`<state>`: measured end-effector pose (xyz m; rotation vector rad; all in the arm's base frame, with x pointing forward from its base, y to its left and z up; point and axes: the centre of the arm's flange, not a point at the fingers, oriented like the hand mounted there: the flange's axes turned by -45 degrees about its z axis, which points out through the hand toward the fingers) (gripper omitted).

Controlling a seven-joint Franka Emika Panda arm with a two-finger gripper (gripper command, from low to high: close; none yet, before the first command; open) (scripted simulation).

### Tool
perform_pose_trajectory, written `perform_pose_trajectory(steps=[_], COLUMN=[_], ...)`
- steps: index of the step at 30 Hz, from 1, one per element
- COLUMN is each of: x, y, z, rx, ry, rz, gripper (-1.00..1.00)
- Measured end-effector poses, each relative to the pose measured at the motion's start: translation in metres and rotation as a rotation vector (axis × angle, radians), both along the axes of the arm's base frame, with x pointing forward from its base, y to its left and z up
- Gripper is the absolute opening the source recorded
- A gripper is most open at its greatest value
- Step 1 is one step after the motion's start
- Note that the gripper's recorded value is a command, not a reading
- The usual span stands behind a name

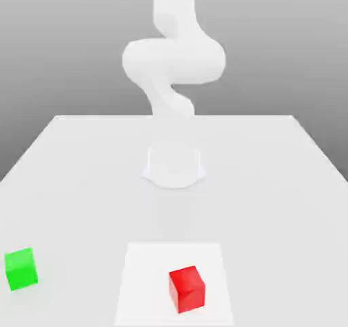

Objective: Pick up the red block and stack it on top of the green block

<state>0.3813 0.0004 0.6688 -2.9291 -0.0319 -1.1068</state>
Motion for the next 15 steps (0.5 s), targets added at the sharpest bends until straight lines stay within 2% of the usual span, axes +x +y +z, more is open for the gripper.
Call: perform_pose_trajectory(steps=[7, 15], x=[0.072, 0.098], y=[0.007, 0.018], z=[-0.134, -0.296], rx=[-0.03, -0.073], ry=[0.218, 0.46], rz=[0.094, 0.197], gripper=[0.0, 0.0])
